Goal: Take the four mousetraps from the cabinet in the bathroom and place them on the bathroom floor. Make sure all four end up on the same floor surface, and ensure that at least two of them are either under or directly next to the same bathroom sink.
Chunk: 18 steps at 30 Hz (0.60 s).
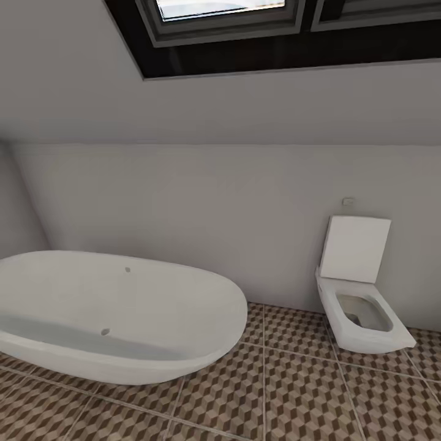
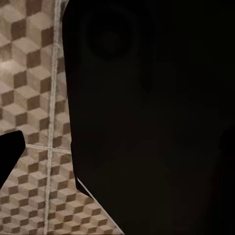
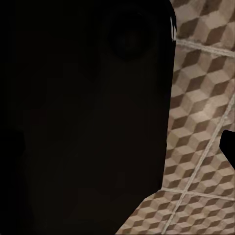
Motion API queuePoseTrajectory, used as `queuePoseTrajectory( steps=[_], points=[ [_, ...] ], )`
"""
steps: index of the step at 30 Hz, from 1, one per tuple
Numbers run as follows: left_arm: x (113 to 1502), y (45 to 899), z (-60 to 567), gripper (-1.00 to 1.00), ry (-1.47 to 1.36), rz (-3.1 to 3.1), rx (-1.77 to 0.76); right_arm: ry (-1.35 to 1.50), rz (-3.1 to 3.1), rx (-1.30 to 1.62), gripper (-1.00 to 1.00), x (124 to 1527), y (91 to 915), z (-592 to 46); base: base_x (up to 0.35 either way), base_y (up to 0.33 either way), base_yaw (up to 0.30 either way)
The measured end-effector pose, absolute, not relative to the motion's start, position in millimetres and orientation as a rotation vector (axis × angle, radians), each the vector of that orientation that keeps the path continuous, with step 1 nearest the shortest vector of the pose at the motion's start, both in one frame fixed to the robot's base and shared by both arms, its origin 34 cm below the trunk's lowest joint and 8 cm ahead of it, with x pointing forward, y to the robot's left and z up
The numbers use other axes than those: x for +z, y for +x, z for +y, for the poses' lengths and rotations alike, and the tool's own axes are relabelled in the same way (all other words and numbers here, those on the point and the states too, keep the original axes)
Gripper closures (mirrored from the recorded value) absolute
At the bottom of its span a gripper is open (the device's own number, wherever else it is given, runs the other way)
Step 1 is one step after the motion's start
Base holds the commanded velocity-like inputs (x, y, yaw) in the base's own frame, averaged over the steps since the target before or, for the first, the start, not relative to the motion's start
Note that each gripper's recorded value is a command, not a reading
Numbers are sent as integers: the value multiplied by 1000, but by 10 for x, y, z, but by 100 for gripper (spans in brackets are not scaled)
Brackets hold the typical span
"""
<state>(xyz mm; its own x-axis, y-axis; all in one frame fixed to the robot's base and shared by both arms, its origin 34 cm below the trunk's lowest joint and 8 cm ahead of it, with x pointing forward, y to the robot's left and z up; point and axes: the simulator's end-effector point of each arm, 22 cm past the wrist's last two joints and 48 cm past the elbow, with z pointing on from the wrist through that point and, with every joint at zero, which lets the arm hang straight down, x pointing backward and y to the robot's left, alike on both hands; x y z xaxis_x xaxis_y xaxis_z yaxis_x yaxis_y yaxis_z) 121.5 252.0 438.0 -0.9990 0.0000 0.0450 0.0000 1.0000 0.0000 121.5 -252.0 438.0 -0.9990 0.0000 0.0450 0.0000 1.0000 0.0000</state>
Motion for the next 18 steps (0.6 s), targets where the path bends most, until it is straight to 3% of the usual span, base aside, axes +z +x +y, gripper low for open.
queuePoseTrajectory(
  steps=[18],
  points=[
    [4377, 1492, 2503, -100, 36, -3178, 5, 31, -3100, -7, -100, 4379, 1229, -2494, 0, 0, 0]
  ],
)
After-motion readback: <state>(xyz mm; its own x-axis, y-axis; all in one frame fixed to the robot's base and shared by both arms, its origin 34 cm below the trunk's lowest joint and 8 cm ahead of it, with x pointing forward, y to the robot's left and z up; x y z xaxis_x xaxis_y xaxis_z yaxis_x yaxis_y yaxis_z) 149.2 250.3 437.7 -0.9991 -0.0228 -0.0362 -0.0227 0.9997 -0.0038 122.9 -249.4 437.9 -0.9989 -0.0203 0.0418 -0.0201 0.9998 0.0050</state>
